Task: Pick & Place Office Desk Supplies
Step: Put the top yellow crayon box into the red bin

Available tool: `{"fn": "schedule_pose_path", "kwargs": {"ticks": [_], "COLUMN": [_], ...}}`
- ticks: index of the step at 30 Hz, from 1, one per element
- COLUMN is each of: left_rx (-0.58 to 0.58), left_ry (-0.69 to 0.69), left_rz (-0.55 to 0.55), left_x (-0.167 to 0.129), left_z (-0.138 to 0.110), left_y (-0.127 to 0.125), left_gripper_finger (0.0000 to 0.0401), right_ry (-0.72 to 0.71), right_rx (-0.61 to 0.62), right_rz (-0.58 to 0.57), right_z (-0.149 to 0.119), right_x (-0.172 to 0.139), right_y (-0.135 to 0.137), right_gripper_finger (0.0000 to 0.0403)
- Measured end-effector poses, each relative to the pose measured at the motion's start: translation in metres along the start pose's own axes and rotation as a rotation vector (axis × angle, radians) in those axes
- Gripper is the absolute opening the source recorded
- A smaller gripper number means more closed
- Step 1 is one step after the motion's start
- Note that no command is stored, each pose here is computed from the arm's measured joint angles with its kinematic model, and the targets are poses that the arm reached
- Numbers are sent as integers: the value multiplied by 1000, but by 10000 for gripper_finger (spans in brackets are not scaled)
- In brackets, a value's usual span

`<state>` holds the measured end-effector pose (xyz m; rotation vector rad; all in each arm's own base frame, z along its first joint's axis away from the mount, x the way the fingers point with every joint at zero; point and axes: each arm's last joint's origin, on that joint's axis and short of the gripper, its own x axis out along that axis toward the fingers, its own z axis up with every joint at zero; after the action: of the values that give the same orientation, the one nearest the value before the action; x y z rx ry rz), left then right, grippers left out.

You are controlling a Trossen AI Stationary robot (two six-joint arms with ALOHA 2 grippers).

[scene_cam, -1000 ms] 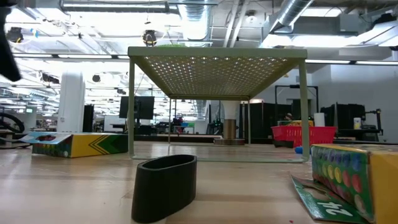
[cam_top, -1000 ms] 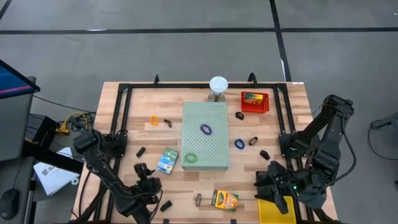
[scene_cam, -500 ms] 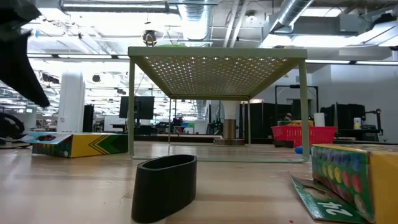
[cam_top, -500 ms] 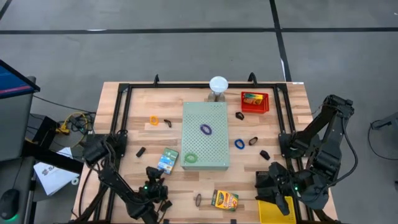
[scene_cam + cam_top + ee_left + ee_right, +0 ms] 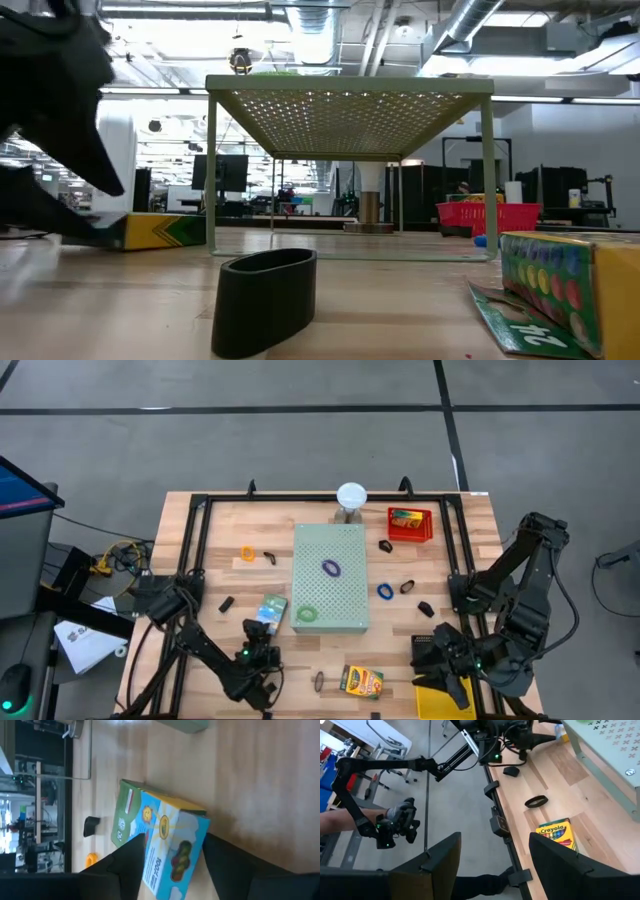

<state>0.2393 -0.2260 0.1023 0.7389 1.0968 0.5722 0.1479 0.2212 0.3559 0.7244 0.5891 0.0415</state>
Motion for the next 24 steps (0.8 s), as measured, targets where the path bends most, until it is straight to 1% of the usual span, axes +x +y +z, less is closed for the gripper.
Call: {"fn": "schedule_pose_path", "kwargs": {"ticks": [3,6,10,11,13,16,21,24], "left_rx": [-8,-14,-26,-30,-57,-114,-286,-346], "left_ry": [21,41,89,99,103,87,48,21], "left_rz": [4,-3,-34,-45,-57,-80,-140,-183], "left_x": [5,8,10,9,6,-4,-26,-34], "left_z": [3,4,4,4,5,8,11,4], "left_y": [3,4,6,6,10,26,64,86], "left_gripper_finger": [144,95,20,10,8,2,0,0], "right_ry": [1,1,9,10,10,7,-6,-30], "right_rx": [0,-1,1,6,9,9,-3,-19], "right_rz": [0,1,8,8,9,8,9,1], "right_z": [0,0,-3,-3,-3,-2,-2,-1], "right_x": [0,0,-2,-2,-2,-2,-2,-2], "right_y": [0,0,1,1,1,1,1,1], "right_gripper_finger": [230,230,230,230,230,230,230,230]}}
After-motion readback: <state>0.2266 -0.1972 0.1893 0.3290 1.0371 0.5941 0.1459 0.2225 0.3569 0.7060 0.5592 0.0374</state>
